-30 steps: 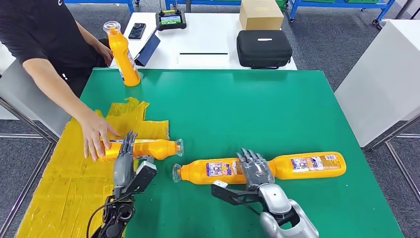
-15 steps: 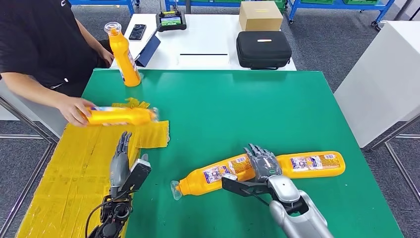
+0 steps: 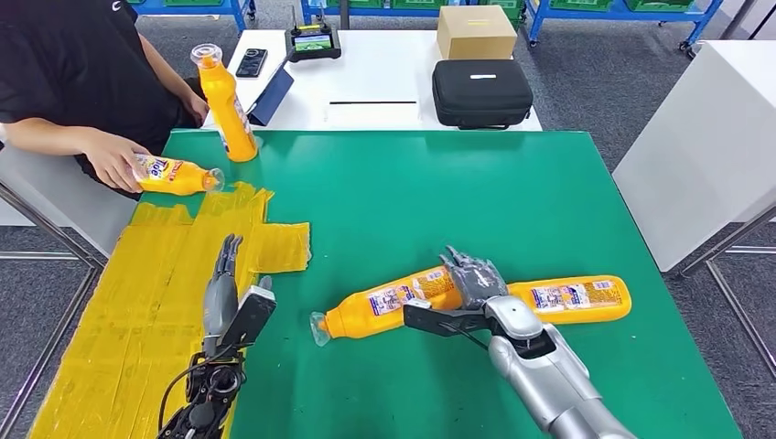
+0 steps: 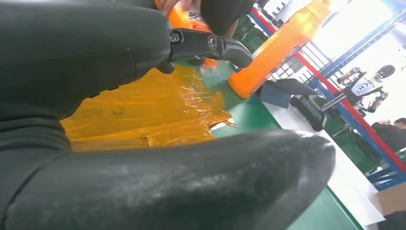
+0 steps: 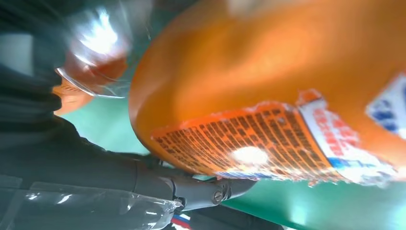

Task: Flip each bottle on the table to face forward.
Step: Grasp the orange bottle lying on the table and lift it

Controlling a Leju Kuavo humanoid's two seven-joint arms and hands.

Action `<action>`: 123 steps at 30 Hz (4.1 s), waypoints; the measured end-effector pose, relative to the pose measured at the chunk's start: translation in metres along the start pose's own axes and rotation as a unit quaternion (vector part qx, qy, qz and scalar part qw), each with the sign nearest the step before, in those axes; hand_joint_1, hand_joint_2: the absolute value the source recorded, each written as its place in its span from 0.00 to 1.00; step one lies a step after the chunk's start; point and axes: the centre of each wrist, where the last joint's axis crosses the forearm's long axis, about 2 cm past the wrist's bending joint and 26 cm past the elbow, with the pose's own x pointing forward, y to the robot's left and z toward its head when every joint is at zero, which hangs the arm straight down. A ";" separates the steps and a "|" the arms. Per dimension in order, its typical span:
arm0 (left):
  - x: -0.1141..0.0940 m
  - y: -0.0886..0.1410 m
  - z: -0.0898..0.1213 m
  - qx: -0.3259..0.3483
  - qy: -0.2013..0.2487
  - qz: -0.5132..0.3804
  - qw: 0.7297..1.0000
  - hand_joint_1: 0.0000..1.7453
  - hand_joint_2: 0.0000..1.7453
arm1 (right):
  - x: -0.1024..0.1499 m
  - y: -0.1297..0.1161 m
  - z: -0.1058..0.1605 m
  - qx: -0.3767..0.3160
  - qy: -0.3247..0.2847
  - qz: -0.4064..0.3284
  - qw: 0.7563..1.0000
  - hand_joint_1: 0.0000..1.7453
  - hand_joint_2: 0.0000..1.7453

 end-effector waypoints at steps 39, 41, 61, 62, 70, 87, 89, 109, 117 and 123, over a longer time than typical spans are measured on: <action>0.002 0.000 0.004 -0.006 0.011 0.011 1.000 0.00 0.00 | 0.088 -0.026 0.012 -0.093 -0.133 0.034 0.986 0.00 1.00; 0.002 0.000 0.004 -0.006 0.010 0.011 1.000 0.00 0.00 | 0.092 -0.030 0.013 -0.101 -0.138 0.031 0.985 0.00 1.00; 0.005 -0.001 0.002 -0.011 0.003 0.016 1.000 0.00 0.00 | 0.107 -0.022 0.014 -0.085 -0.133 0.020 0.987 0.00 1.00; 0.006 -0.001 0.002 -0.010 0.003 0.016 1.000 0.00 0.00 | 0.108 -0.020 0.012 -0.078 -0.132 0.020 0.988 0.00 1.00; 0.013 -0.005 -0.004 -0.012 -0.005 0.022 1.000 0.00 0.00 | 0.126 0.002 -0.009 -0.022 -0.119 0.025 0.992 1.00 1.00; 0.011 -0.001 -0.010 -0.029 0.031 0.221 0.974 0.00 0.00 | 0.123 -0.016 -0.012 -0.051 -0.148 -0.093 0.983 1.00 1.00; 0.011 0.002 -0.011 -0.031 0.030 0.271 0.962 0.00 0.00 | 0.121 -0.023 -0.006 -0.073 -0.167 -0.142 0.973 1.00 1.00; 0.035 0.006 -0.018 -0.014 -0.010 0.515 0.857 0.00 1.00 | 0.118 -0.073 0.041 -0.310 -0.306 -0.385 0.814 1.00 1.00; 0.069 -0.006 -0.019 -0.038 -0.040 0.555 0.830 0.00 1.00 | 0.173 -0.052 0.032 -0.297 -0.330 -0.420 0.792 1.00 1.00; 0.077 -0.007 -0.019 -0.040 -0.049 0.557 0.828 0.00 1.00 | 0.189 -0.046 0.031 -0.275 -0.334 -0.424 0.795 1.00 1.00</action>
